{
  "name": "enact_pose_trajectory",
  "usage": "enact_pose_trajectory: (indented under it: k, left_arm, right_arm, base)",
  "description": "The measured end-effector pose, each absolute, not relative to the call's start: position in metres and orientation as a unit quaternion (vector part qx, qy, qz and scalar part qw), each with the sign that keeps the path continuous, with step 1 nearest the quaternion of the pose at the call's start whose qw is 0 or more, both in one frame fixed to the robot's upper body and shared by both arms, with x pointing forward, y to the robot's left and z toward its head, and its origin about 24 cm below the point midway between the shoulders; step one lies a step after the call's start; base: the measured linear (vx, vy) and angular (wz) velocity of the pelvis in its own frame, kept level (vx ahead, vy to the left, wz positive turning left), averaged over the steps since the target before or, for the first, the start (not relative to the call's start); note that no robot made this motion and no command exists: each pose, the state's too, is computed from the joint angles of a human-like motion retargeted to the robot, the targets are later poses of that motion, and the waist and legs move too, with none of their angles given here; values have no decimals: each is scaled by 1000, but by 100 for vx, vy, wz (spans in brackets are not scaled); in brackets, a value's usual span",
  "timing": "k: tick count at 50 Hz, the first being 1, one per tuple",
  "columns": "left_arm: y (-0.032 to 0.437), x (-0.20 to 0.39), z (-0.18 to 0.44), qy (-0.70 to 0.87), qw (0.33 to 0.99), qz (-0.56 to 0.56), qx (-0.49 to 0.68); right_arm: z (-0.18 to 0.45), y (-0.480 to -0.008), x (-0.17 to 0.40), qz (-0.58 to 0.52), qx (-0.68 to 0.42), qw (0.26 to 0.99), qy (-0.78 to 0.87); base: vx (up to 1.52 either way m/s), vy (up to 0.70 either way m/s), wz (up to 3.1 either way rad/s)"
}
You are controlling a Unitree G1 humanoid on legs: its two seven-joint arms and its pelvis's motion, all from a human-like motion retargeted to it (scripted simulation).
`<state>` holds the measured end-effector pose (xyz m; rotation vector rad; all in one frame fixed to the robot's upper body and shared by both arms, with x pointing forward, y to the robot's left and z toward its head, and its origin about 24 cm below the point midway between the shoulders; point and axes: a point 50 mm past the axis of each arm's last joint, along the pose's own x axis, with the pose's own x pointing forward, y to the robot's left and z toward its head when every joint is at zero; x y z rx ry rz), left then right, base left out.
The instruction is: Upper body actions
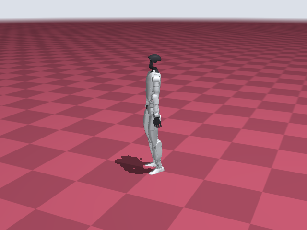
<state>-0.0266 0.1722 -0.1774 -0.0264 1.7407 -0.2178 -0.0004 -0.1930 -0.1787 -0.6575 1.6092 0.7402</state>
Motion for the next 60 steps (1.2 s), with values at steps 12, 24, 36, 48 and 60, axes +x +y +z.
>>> enact_pose_trajectory:
  k: [12,24,36,48,60]
  left_arm:
    - [171,-25,-178,761,641,-96,-12]
    - [170,-25,-178,761,642,-96,-12]
    - [171,-24,-178,760,642,-96,-10]
    - [173,-25,-177,762,640,-100,-3]
    - [207,12,-172,743,667,-63,-6]
  right_arm:
    - [-179,-193,0,317,-284,586,689]
    - [-179,-193,2,315,-285,588,688]
    - [-179,-193,0,319,-286,585,688]
    - [-179,-194,0,321,-289,583,688]
    - [-175,-201,23,297,-234,608,698]
  base:
    - [0,0,0]
    - [0,0,0]
    - [0,0,0]
    - [0,0,0]
    - [4,2,-15]
